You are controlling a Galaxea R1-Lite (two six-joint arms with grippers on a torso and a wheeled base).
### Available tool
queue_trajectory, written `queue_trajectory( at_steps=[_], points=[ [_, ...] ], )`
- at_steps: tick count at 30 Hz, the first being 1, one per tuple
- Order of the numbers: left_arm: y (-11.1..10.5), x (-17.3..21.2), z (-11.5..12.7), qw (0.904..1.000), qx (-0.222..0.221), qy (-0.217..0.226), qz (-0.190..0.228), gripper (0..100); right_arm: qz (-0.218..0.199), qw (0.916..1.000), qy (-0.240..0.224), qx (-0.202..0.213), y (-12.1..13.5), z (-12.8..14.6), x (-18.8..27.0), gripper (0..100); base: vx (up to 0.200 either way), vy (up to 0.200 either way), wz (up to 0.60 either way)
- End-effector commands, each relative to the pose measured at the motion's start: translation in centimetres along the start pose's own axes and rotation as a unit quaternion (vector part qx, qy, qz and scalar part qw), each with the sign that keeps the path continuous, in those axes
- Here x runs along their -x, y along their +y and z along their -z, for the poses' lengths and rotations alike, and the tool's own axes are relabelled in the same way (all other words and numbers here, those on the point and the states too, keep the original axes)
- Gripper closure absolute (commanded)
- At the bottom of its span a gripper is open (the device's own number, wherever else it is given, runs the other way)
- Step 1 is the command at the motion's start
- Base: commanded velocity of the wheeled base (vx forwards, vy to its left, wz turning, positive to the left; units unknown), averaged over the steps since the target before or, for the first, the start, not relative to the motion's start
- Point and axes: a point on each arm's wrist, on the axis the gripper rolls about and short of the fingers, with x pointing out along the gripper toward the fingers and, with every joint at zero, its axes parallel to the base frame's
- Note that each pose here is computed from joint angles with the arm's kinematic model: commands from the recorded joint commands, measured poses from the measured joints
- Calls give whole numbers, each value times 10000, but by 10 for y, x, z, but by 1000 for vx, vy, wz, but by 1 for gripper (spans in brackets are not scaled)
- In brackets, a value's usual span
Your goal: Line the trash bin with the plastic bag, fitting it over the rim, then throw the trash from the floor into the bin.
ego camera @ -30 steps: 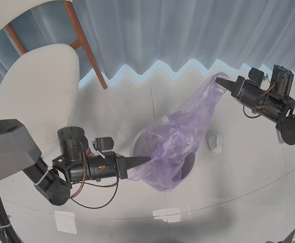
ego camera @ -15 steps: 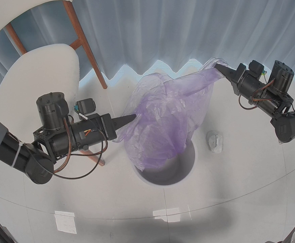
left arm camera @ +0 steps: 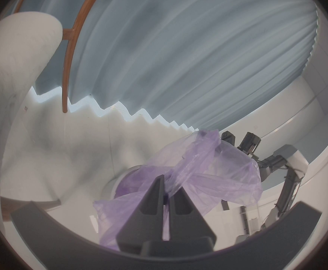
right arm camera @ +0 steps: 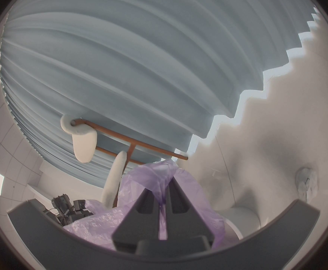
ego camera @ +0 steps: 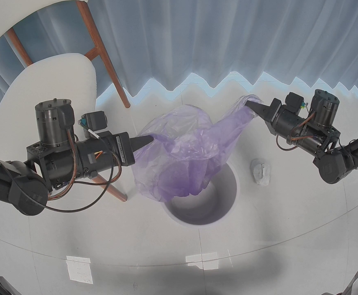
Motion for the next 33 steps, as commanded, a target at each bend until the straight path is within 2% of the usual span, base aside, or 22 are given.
queue_trajectory(
  at_steps=[1, 3, 7, 14, 20, 25, 31, 33],
  points=[
    [13, -19, 18, 9989, -174, 224, -360, 100, 237, 9991, 347, -43, -25, 25, -14, 100, 0, 0, 0],
    [20, -28, 26, 9977, -208, 288, -577, 100, 351, 9982, 485, -14, -32, 30, -17, 100, 0, 0, 0],
    [22, -44, 41, 9975, -213, 365, -568, 100, 686, 9956, 629, 134, -44, 36, -22, 100, 0, 0, 0],
    [33, -75, 79, 9957, -240, 524, -721, 100, 1587, 9823, 401, 908, -79, 41, -33, 100, 0, 0, 0],
    [40, -83, 77, 9956, -220, 404, -816, 100, 1628, 9810, 310, 1009, -87, 38, -36, 100, 0, 0, 0],
    [58, -92, 70, 9931, -174, 198, -1145, 100, 1613, 9811, 75, 1067, -100, 40, -47, 100, 0, 0, 0],
    [68, -95, 62, 9921, 168, 33, -1244, 100, 1598, 9803, -276, 1131, -114, 44, -58, 100, 0, 0, 0],
    [75, -96, 63, 9906, 239, 123, -1338, 100, 1613, 9799, -340, 1126, -118, 45, -62, 100, 0, 0, 0]
  ],
)
